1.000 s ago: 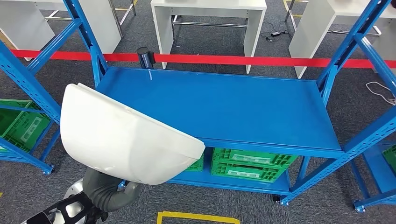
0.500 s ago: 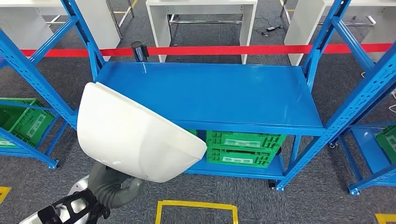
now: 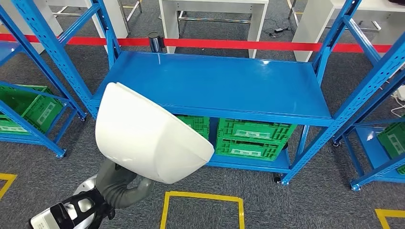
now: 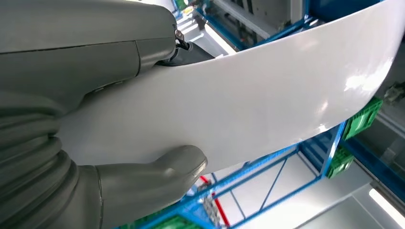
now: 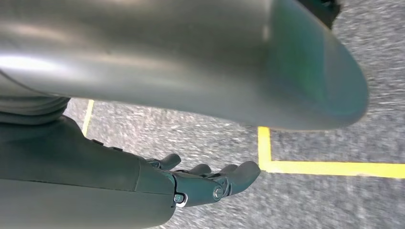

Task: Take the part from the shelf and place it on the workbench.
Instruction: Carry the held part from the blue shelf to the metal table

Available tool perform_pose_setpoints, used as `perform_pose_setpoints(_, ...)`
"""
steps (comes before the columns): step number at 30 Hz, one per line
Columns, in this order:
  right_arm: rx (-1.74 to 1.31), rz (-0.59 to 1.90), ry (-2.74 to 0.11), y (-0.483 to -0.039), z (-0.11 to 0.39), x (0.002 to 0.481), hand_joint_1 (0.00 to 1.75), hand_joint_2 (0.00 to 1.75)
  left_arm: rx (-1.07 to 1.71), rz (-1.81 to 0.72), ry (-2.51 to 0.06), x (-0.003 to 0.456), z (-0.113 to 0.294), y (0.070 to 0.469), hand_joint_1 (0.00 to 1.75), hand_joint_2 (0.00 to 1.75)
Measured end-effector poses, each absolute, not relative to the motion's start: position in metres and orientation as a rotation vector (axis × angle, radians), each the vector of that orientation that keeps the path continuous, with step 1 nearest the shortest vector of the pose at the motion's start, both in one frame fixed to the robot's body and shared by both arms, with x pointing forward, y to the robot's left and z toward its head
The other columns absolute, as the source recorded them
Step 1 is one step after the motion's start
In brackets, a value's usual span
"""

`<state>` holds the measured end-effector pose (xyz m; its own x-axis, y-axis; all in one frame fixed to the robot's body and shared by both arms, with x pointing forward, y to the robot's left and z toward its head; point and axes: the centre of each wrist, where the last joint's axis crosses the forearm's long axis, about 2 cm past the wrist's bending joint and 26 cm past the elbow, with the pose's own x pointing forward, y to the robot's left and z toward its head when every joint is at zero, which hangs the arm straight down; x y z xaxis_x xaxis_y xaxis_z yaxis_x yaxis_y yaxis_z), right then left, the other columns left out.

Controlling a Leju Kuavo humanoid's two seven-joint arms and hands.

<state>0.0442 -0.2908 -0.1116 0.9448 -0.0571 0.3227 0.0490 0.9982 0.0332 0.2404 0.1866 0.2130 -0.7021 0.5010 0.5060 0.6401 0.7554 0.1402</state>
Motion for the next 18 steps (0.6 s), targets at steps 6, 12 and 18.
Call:
perform_pose_setpoints(6, 0.034, -0.082, -0.309, -0.291, -0.112, 0.045, 0.00, 0.00, -0.882, -0.442, -2.489, 0.242, 0.210, 0.186, 1.75, 1.75)
perform_pose_setpoints(12, 0.061, -0.061, -0.285, -0.288, -0.112, 0.043, 0.00, 0.00, -0.824, -0.442, -2.493, 0.246, 0.207, 0.185, 1.75, 1.75)
perform_pose_setpoints(18, 0.083, -0.047, -0.287, -0.287, -0.112, 0.044, 0.00, 0.00, -0.805, -0.468, -2.488, 0.253, 0.206, 0.186, 1.75, 1.75)
